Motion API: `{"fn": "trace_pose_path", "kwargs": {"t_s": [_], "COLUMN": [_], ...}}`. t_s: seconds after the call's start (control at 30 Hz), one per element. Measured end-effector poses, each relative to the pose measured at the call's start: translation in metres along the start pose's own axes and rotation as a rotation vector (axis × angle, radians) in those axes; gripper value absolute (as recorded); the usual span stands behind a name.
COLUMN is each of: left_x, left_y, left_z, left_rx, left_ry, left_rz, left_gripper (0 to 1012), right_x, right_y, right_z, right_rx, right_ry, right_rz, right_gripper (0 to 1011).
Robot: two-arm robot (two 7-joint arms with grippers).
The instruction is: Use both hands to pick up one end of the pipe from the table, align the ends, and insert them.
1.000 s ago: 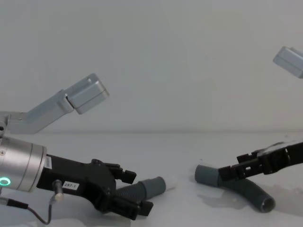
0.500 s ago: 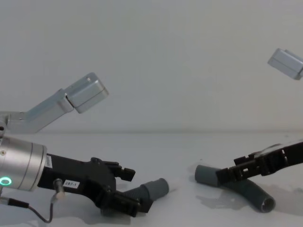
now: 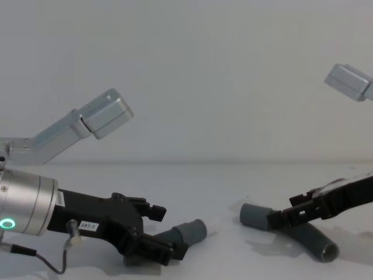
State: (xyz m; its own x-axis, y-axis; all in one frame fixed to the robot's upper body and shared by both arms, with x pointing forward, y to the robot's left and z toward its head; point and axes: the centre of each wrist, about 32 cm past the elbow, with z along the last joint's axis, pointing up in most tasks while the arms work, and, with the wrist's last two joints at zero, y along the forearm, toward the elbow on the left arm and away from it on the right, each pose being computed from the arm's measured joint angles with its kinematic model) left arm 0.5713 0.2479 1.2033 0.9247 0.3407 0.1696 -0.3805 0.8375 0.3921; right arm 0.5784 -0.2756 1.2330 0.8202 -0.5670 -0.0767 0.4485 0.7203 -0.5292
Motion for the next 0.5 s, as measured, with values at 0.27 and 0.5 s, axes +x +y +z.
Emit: {"fn": "trace_pose_path", "kwargs": {"t_s": [0.27, 0.5], "left_x": [-0.0003, -0.0005], "left_y": [-0.0001, -0.0002], "left_z": [0.0000, 0.0001], "left_rx": [-0.001, -0.001], "left_ry": [-0.001, -0.002], "left_rz": [0.003, 0.003], "left_gripper": [1001, 1001], "right_x": [0.0004, 0.0009], "right_y": [0.0013, 0.0021], "right_z": [0.0021, 0.0035], "right_rx": [-0.013, -0.029], "right_ry": [-0.014, -0.015], "right_rz": [-0.022, -0.026], "right_gripper": [1002, 1002]}}
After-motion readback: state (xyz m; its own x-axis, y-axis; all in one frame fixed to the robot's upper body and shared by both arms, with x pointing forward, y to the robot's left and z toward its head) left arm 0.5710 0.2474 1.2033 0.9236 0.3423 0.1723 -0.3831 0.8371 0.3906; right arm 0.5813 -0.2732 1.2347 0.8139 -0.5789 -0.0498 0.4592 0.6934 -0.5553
